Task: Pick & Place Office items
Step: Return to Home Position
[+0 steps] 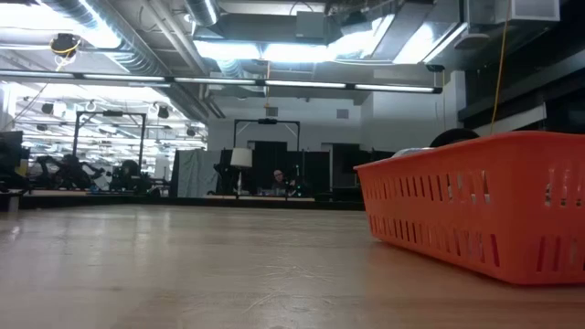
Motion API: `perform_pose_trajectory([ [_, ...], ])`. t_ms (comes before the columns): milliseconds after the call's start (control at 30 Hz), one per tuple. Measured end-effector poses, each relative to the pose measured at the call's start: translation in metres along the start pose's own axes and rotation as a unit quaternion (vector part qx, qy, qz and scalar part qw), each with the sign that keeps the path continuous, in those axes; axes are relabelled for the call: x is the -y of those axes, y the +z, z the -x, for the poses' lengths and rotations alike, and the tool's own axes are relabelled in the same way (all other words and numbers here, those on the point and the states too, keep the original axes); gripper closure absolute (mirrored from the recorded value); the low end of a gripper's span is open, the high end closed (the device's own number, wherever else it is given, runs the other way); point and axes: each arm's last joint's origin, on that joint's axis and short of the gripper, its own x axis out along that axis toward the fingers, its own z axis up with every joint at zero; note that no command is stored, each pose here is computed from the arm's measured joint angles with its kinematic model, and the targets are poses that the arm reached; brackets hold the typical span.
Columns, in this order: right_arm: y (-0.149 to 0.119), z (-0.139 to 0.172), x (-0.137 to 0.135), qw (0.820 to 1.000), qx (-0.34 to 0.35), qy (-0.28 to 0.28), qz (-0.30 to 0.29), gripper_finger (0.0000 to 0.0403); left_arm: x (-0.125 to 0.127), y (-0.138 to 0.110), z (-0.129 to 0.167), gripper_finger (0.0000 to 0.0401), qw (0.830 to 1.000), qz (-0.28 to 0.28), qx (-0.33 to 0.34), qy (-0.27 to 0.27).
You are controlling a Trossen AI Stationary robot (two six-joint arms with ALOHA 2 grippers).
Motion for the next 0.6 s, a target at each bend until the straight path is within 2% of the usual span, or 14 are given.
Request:
perform_pose_trajectory([
  [67, 0.025, 0.025, -0.014, 0.998, 0.029, -0.012, 0.05, 0.0014, 0.0, 0.02, 0.006, 0.021, 0.997, -0.034, 0.041, -0.061],
  [167, 0.05, 0.062, -0.032, 0.998, 0.041, -0.026, 0.05, 0.0014, 0.001, 0.037, 0.011, 0.021, 0.986, -0.08, 0.09, -0.114],
  [233, 0.067, 0.085, -0.043, 0.997, 0.073, -0.034, 0.008, 0.0014, 0.0, 0.039, 0.011, 0.0211, 0.984, -0.102, 0.103, -0.102],
  [300, 0.082, 0.106, -0.054, 0.992, 0.113, -0.028, -0.047, 0.0014, -0.001, 0.039, 0.012, 0.0212, 0.986, -0.11, 0.109, -0.058],
  [333, 0.087, 0.114, -0.059, 0.991, 0.123, -0.013, -0.054, 0.0014, -0.001, 0.04, 0.014, 0.0212, 0.987, -0.11, 0.112, -0.036],
  [433, 0.089, 0.128, -0.076, 0.989, 0.099, 0.109, 0.009, 0.0014, -0.002, 0.045, 0.025, 0.0209, 0.989, -0.093, 0.118, 0.0],
  [467, 0.087, 0.13, -0.08, 0.988, 0.09, 0.126, 0.025, 0.0014, -0.002, 0.046, 0.029, 0.0208, 0.989, -0.09, 0.12, 0.004],
  [533, 0.082, 0.133, -0.081, 0.992, 0.066, 0.104, 0.025, 0.0014, 0.0, 0.046, 0.033, 0.0206, 0.99, -0.089, 0.113, -0.004],
  [600, 0.073, 0.139, -0.078, 0.999, 0.03, 0.041, 0.015, 0.0014, -0.001, 0.043, 0.036, 0.0205, 0.99, -0.107, 0.089, -0.029],
])
